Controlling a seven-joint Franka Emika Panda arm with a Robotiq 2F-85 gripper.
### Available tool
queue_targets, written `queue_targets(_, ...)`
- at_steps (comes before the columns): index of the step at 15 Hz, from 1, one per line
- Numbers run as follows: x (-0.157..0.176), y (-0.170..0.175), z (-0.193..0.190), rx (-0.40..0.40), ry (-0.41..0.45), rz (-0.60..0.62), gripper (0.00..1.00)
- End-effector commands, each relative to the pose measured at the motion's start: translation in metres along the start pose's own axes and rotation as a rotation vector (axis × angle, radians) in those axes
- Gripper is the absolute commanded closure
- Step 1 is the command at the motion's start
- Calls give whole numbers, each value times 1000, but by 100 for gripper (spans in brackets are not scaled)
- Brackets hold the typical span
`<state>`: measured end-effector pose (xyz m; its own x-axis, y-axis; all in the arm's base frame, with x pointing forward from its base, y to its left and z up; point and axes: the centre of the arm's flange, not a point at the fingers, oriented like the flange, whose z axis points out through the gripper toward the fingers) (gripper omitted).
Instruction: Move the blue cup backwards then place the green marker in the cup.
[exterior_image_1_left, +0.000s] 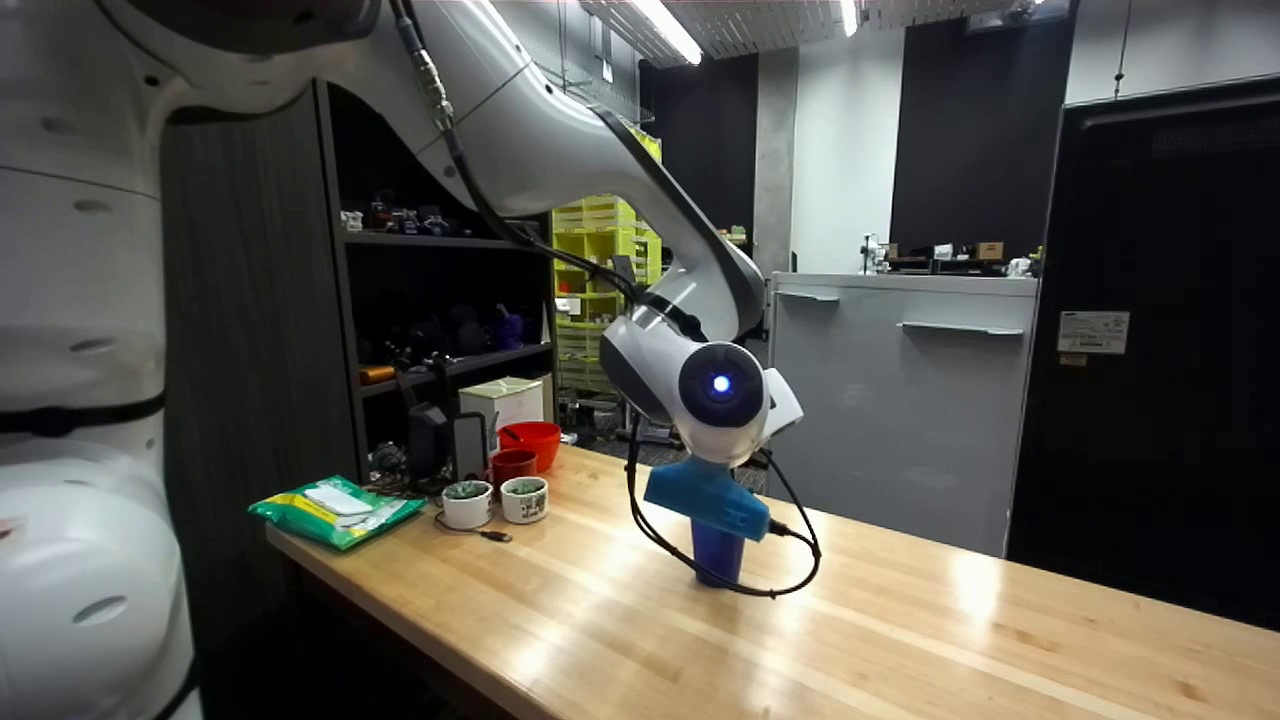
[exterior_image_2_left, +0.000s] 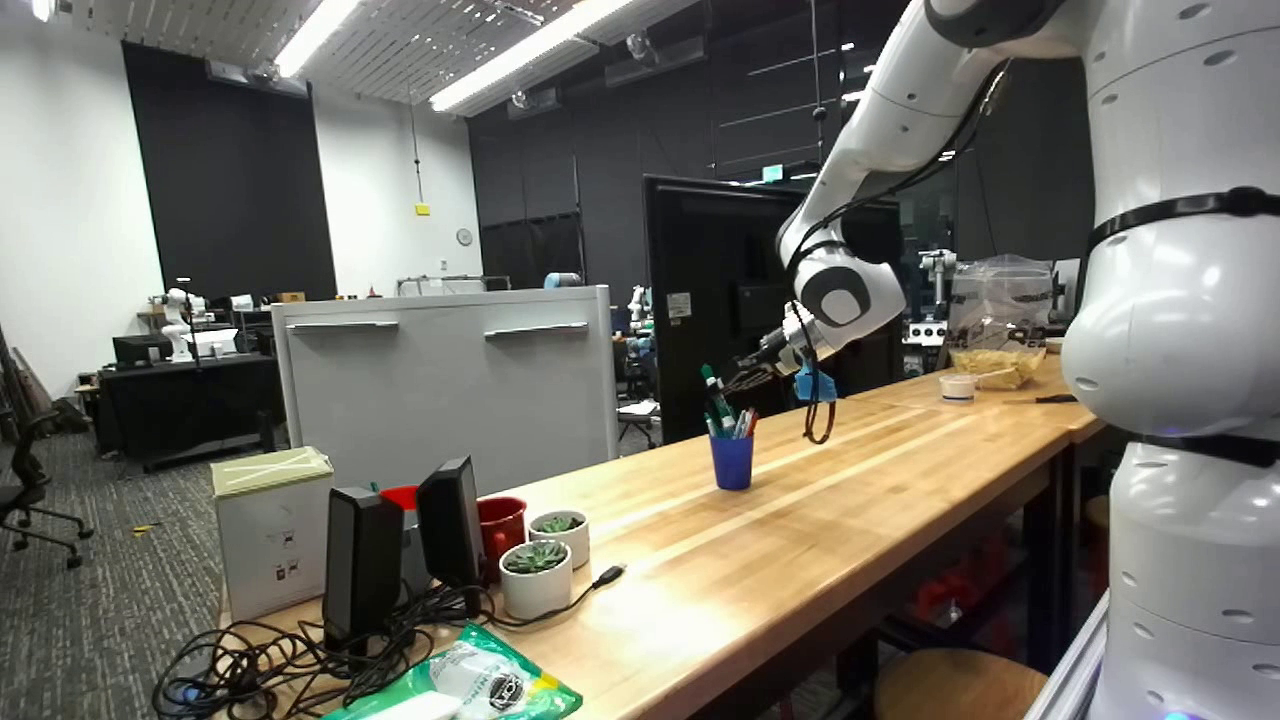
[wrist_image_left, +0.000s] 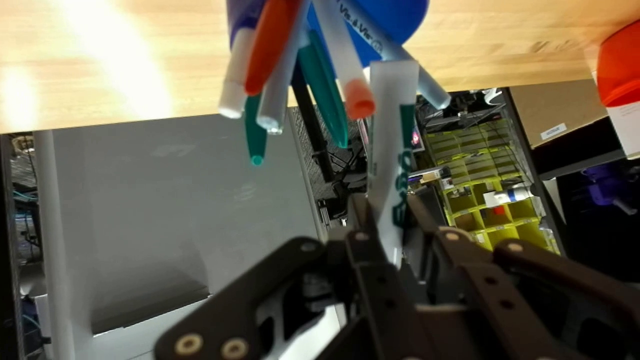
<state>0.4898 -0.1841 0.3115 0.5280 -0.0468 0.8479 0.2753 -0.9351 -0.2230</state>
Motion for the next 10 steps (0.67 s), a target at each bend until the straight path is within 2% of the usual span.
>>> queue_targets(1,1,2,3,25,44,-31,95)
queue_targets(10,2,2,7,109,98,-62,95)
